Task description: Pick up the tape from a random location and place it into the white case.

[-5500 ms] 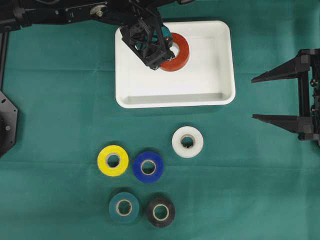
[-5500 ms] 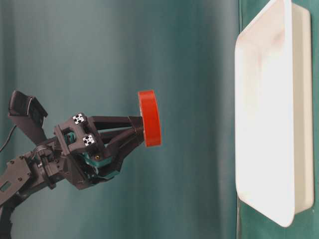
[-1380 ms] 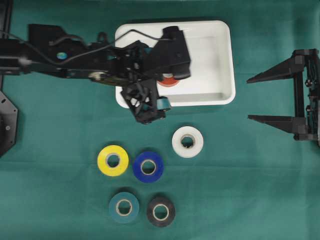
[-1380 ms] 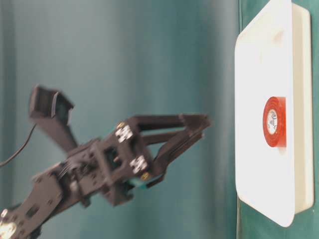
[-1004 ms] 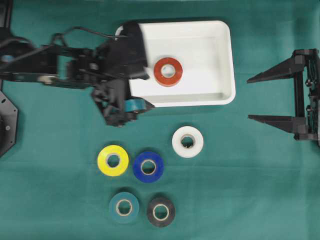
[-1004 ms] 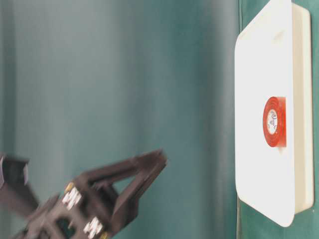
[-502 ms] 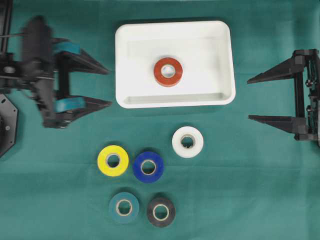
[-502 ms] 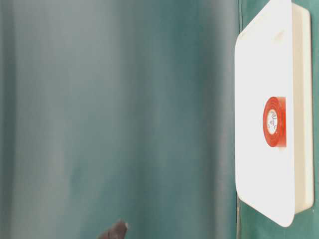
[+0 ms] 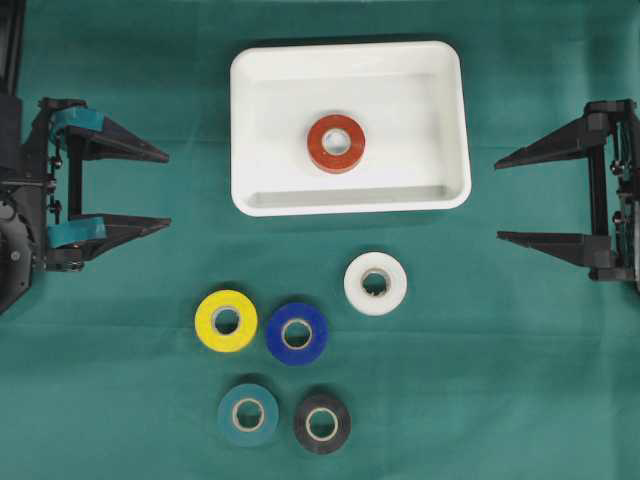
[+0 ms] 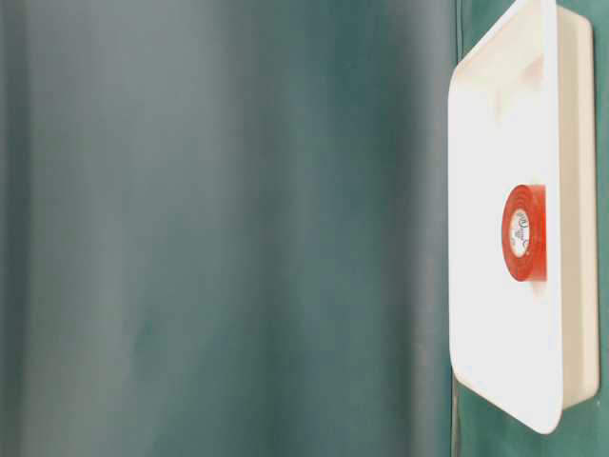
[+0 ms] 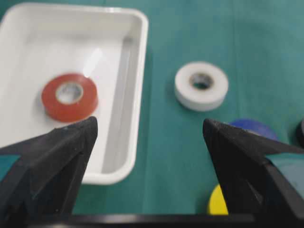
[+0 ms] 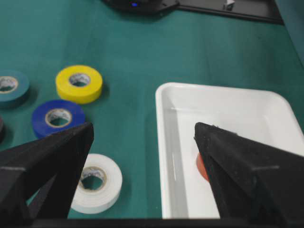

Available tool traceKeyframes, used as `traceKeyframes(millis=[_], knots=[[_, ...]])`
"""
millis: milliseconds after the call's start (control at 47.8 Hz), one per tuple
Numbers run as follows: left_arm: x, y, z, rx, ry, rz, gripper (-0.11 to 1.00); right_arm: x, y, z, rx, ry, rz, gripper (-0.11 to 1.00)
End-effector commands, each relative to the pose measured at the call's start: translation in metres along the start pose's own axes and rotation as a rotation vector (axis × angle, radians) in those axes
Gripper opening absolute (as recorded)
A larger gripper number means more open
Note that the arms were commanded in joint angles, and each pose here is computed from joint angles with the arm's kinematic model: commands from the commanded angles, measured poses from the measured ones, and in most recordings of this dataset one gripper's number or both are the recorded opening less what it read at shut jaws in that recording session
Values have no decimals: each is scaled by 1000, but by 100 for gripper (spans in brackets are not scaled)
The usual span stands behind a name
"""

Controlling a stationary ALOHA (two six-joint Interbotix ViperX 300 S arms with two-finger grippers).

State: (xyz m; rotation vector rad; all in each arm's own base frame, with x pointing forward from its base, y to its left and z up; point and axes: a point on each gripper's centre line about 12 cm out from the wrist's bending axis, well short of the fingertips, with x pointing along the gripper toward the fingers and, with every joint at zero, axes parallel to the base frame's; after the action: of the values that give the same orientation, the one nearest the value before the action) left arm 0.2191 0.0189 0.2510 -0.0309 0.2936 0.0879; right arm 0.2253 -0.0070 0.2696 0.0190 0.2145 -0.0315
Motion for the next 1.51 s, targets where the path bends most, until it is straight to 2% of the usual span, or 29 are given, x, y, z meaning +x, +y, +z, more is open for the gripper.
traceKeyframes(millis=[0, 355, 753, 1213, 1485], knots=[[-1, -1, 6, 3, -26, -5, 98, 1, 0, 4, 0, -9, 0, 91], [1, -1, 4, 0, -17, -5, 98, 1, 2, 2, 6, 3, 9, 91], [1, -1, 2, -2, -17, -5, 98, -2, 36, -4, 12, 50, 151, 91], [1, -1, 2, -3, -17, -6, 98, 1, 36, -1, 10, 30, 153, 91], [1, -1, 2, -3, -15, -6, 98, 25, 41, 5, 12, 0, 158, 91]])
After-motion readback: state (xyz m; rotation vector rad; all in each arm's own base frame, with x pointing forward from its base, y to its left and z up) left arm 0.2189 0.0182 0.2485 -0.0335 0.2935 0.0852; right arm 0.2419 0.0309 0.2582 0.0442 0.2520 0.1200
